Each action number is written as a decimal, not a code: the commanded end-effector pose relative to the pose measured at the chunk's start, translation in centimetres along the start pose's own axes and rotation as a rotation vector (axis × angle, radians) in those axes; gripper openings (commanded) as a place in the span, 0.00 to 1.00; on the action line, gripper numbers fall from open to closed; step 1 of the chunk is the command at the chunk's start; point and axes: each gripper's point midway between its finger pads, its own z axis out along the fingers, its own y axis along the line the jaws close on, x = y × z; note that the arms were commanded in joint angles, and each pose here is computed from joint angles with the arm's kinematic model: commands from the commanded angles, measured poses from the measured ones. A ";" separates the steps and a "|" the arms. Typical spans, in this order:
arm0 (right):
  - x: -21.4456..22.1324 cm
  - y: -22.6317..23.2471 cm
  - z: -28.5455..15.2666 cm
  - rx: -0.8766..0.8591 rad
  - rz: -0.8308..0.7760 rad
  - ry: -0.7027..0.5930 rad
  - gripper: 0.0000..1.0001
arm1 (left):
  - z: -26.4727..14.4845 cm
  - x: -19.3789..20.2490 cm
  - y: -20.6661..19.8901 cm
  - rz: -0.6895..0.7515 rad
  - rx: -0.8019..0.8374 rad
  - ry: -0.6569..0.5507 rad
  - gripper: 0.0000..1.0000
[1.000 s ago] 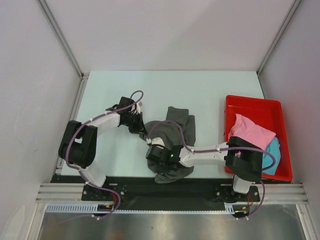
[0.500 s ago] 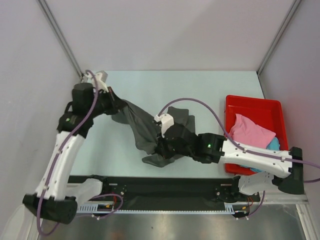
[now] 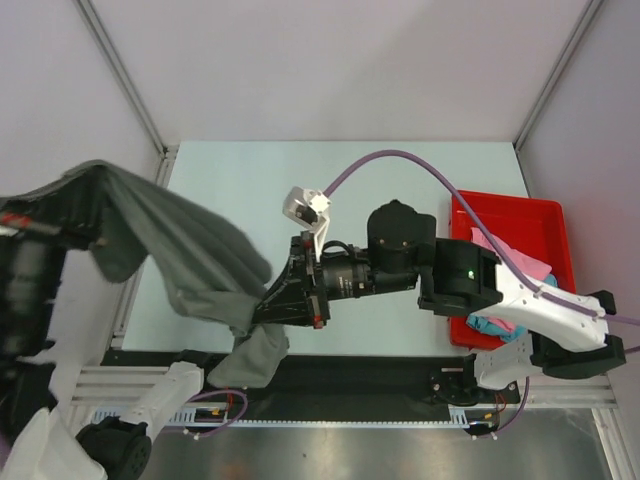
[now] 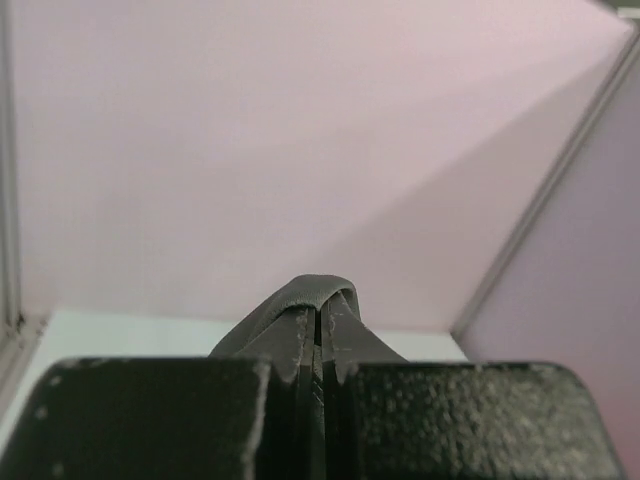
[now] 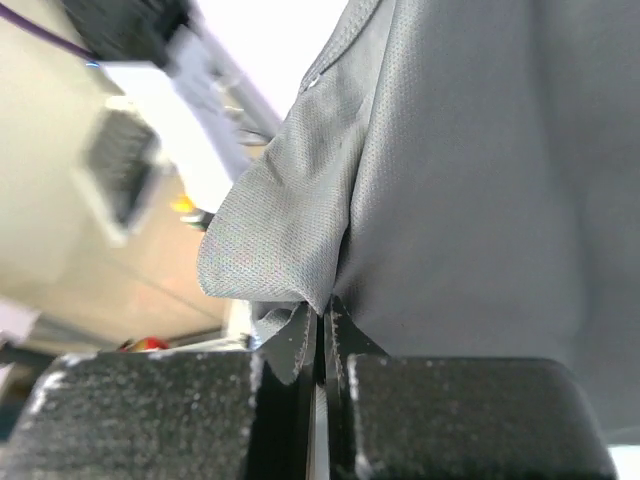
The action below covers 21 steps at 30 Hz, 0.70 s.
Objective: Fold and stack the t-shirts
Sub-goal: Flatten the tshirt out
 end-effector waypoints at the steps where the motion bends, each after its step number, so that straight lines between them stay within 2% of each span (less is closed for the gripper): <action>1: -1.2 4.4 0.6 -0.195 -0.028 0.045 0.00 | -1.9 -5.9 1.2 0.067 -0.102 -0.189 0.00; 3: -1.8 3.4 1.2 -0.188 -0.035 0.035 0.00 | -1.1 -7.3 0.6 0.074 -0.078 -0.237 0.00; 5: -2.3 1.7 0.6 -0.160 -0.006 0.014 0.00 | 1.2 -5.8 0.5 0.099 -0.051 -0.210 0.00; 6: -1.5 -2.4 0.8 -0.090 0.038 0.016 0.00 | 2.8 -5.6 0.3 0.100 -0.033 -0.223 0.00; 8: -1.9 -5.3 -1.2 -0.042 0.082 -0.039 0.00 | 6.7 -1.1 0.4 0.106 0.016 -0.126 0.00; 9: -3.5 -8.3 -2.3 0.000 0.114 -0.121 0.00 | 9.4 0.5 0.2 0.104 0.046 -0.108 0.00; 10: -0.5 -12.5 -2.4 0.078 0.185 -0.092 0.00 | 11.8 4.4 0.4 0.094 0.078 -0.024 0.00; 11: -0.2 -14.3 -3.3 0.106 0.214 -0.117 0.00 | 13.5 7.0 -0.2 0.083 0.142 0.032 0.00; 12: -1.2 -15.1 -4.6 0.101 0.217 -0.185 0.00 | 15.4 8.0 -0.5 0.073 0.180 0.018 0.00; 13: 0.4 -20.5 -6.4 0.220 0.286 -0.204 0.00 | 18.7 14.2 0.9 0.040 0.168 0.138 0.00; 15: 1.8 -25.1 -8.1 0.302 0.333 -0.225 0.00 | 22.0 18.9 0.6 0.009 0.239 0.199 0.00; 16: 2.3 -28.6 -10.1 0.394 0.366 -0.246 0.02 | 25.1 25.5 2.1 0.001 0.223 0.320 0.00; 18: 6.7 -34.4 -12.5 0.592 0.483 -0.184 0.06 | 27.9 32.8 2.2 -0.009 0.234 0.436 0.00; 19: 7.7 -37.0 -14.9 0.696 0.497 -0.191 0.05 | 30.5 38.7 3.4 -0.018 0.210 0.530 0.00; 21: 11.0 -40.5 -18.1 0.869 0.584 -0.178 0.09 | 31.6 46.5 4.5 -0.033 0.155 0.714 0.00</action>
